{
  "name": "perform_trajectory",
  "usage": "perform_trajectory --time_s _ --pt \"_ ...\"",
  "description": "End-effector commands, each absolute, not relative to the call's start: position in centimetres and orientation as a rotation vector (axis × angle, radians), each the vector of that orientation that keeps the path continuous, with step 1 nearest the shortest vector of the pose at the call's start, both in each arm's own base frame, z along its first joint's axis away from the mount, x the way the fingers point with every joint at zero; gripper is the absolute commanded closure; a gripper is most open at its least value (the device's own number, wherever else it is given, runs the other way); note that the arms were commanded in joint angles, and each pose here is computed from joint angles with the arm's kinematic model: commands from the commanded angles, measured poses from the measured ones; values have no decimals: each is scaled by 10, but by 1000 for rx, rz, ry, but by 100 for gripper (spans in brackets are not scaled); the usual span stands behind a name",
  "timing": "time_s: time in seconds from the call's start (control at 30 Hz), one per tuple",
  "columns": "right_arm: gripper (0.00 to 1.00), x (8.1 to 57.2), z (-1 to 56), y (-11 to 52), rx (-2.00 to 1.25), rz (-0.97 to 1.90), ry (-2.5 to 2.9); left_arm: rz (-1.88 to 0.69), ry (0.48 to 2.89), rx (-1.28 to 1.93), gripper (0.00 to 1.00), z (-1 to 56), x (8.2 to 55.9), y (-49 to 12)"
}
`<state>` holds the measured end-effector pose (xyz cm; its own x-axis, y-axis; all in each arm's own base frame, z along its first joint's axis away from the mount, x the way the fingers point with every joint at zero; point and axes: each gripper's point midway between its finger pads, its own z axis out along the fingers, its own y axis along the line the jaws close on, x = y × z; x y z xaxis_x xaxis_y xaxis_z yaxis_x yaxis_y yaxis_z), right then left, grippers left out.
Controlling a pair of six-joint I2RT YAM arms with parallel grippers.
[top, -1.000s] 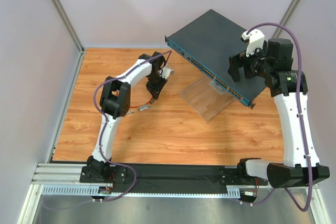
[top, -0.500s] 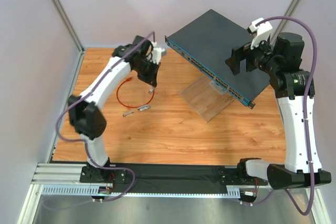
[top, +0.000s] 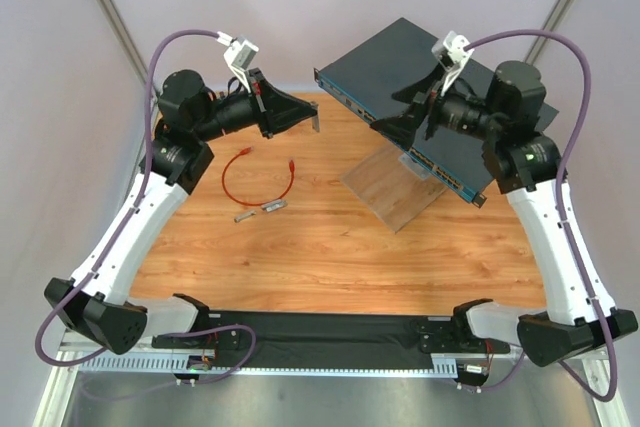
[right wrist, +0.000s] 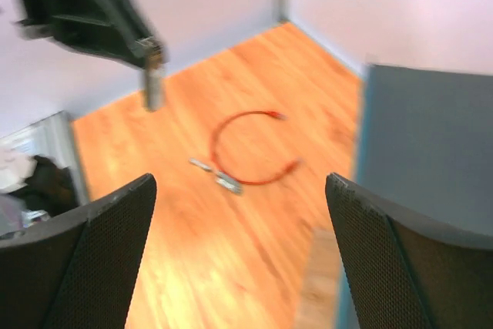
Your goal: Insert the plug into the switch port
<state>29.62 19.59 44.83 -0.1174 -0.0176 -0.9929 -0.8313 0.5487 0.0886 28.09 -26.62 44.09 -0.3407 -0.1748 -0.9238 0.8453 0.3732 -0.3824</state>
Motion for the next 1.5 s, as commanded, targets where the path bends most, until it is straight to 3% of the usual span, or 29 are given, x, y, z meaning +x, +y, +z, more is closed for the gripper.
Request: perform_trajectory --time_s 0.0,0.2,0.8,1.03,1.1,1.33,1.47 --pt "9 260 482 240 -836 1049 1358 -1365 1228 643 100 511 256 -271" --pt "12 243 485 280 -880 1203 1314 -1437 1065 620 100 545 238 -264" --pt "22 248 493 318 -971 1242 1243 -1513 1042 630 100 549 227 -266" --pt "32 250 501 321 -979 1225 1212 -1516 1050 631 100 545 227 -266" --pt "36 258 496 320 -984 1117 1213 -1514 1062 601 100 546 231 -266" --pt "28 289 476 315 -934 604 1220 -1515 1120 514 100 543 244 -265" --pt "29 300 487 309 -850 490 1202 -1504 1150 485 100 535 249 -265"
